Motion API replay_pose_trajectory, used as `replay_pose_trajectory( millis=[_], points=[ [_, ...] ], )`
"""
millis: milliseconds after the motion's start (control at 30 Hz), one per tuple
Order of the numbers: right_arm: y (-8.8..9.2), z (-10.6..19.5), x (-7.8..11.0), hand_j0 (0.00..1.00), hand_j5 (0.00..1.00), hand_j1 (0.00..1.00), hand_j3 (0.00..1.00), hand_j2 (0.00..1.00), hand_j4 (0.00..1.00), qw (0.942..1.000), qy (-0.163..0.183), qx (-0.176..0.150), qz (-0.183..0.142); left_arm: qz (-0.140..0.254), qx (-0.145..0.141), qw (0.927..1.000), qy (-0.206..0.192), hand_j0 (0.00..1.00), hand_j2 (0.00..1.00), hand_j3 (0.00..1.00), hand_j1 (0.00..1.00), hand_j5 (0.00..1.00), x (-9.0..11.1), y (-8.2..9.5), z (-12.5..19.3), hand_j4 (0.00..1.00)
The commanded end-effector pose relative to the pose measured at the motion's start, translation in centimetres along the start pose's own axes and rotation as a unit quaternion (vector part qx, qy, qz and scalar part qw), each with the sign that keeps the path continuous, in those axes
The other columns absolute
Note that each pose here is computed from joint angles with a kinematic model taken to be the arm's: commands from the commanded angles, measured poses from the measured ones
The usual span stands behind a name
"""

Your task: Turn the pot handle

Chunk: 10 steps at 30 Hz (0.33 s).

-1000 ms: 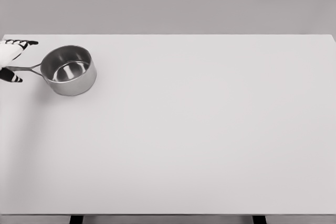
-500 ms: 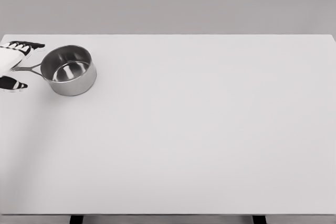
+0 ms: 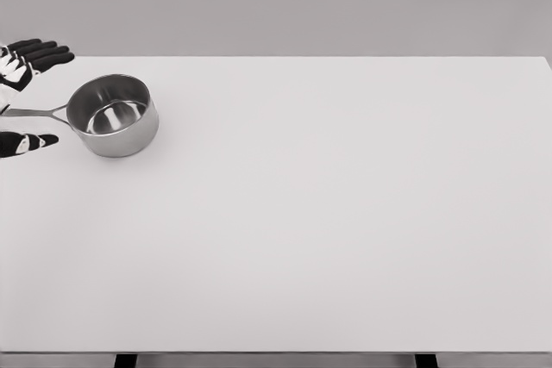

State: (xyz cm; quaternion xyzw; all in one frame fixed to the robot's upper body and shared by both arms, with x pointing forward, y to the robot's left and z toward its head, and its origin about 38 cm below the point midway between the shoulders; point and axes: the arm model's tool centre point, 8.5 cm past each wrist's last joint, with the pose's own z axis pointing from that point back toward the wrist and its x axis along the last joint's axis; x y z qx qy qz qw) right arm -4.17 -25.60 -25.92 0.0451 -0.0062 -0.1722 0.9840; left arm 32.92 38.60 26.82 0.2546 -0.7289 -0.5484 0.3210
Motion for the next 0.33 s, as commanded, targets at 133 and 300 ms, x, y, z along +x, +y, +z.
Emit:
replay_pose_trajectory(
  millis=[133,300],
  points=[
    [0.0,0.0,0.0,1.0,1.0,1.0,1.0,1.0,1.0,1.0,-0.001,0.0,0.0,0.059,-0.067,0.995,-0.045,1.0,1.0,1.0,1.0,1.0,2.4,-5.5,-1.3,1.0],
    [0.0,0.0,0.0,1.0,1.0,1.0,1.0,1.0,1.0,1.0,0.0,0.0,0.0,0.057,-0.07,0.9949,-0.045,1.0,1.0,1.0,1.0,1.0,2.4,-5.5,-1.3,1.0]
  ],
)
